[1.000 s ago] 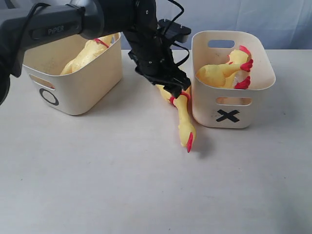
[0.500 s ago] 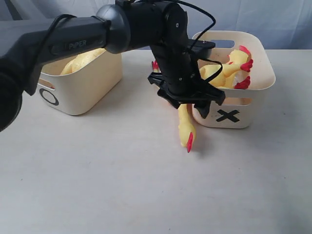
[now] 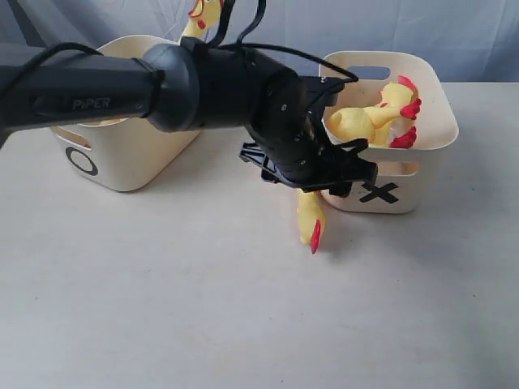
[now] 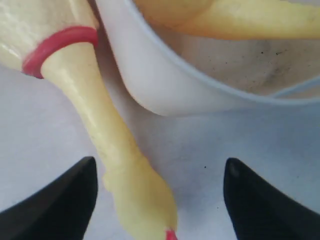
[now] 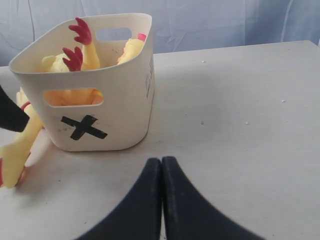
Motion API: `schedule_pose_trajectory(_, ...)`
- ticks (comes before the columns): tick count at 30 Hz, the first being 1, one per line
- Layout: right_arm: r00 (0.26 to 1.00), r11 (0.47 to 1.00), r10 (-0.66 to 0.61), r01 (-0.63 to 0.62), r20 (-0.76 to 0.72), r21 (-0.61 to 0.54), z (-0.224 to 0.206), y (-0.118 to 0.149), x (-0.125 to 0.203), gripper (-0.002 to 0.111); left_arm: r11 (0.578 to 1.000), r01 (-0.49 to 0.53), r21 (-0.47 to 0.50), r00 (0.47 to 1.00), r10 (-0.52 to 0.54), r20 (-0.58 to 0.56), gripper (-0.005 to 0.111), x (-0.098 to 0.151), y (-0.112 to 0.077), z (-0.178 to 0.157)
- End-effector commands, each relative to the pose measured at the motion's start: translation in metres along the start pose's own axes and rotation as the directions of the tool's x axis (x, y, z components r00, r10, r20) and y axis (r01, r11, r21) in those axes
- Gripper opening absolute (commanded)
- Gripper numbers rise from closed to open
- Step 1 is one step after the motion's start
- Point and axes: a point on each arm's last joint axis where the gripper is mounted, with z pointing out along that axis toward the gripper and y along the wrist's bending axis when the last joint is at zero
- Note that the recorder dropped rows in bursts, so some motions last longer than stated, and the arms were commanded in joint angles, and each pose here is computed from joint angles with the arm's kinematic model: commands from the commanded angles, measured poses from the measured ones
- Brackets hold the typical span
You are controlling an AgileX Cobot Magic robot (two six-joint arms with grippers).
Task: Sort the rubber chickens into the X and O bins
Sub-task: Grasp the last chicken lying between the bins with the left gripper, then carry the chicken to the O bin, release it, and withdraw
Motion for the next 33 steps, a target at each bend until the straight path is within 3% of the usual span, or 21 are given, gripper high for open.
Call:
schedule_pose_trajectory(1,1.0,1.0,0.002,-0.002,0.011,-0.005,0.0,0.0,0.0,0.0,1.0,0.014,0.013,1.0,-0.014,-0.019,0.067,0.027,-0.008,0.019)
schedule_pose_trajectory(7,1.0,1.0,0.002,-0.002,0.011,-0.005,0.0,0.0,0.0,0.0,0.993,0.07,-0.095,0.998,-0.069,0.011,0.063,0.048,0.008,0.038)
schedule_pose_trajectory(12,1.0,1.0,0.002,-0.002,0.011,-0.005,0.0,0.0,0.0,0.0,0.966,0.054,-0.252,0.998,-0.055,0.006,0.032,0.051,0.024,0.037)
schedule_pose_trajectory(15,1.0,1.0,0.002,-0.002,0.011,-0.005,0.0,0.0,0.0,0.0,0.964,0.037,-0.262,0.999,-0.036,0.01,0.003,0.05,0.025,0.036)
schedule_pose_trajectory(19,1.0,1.0,0.002,-0.002,0.013,-0.005,0.0,0.0,0.0,0.0,0.945,0.012,-0.326,1.0,-0.014,-0.002,0.0,0.049,0.025,0.02)
schedule_pose_trajectory(22,1.0,1.0,-0.002,0.002,0.013,-0.003,0.0,0.0,0.0,0.0,0.886,-0.051,-0.461,0.999,0.05,-0.012,0.0,0.044,0.03,-0.008)
schedule_pose_trajectory(24,1.0,1.0,-0.002,0.002,0.013,-0.003,0.0,0.0,0.0,0.0,0.862,-0.09,-0.499,0.992,0.124,0.035,0.0,0.035,0.027,-0.035)
schedule_pose_trajectory(26,1.0,1.0,-0.002,0.002,0.013,-0.003,0.0,0.0,0.0,0.0,0.869,-0.115,-0.481,0.971,0.2,0.129,0.0,0.023,0.018,-0.063)
schedule_pose_trajectory(28,1.0,1.0,-0.002,0.002,0.013,-0.003,0.0,0.0,0.0,0.0,0.906,-0.139,-0.401,0.929,0.259,0.264,0.0,0.01,0.006,-0.095)
schedule_pose_trajectory(33,1.0,1.0,-0.002,0.002,0.013,-0.003,0.0,0.0,0.0,0.0,0.96,-0.198,-0.197,0.832,0.271,0.485,0.0,-0.005,-0.015,-0.147)
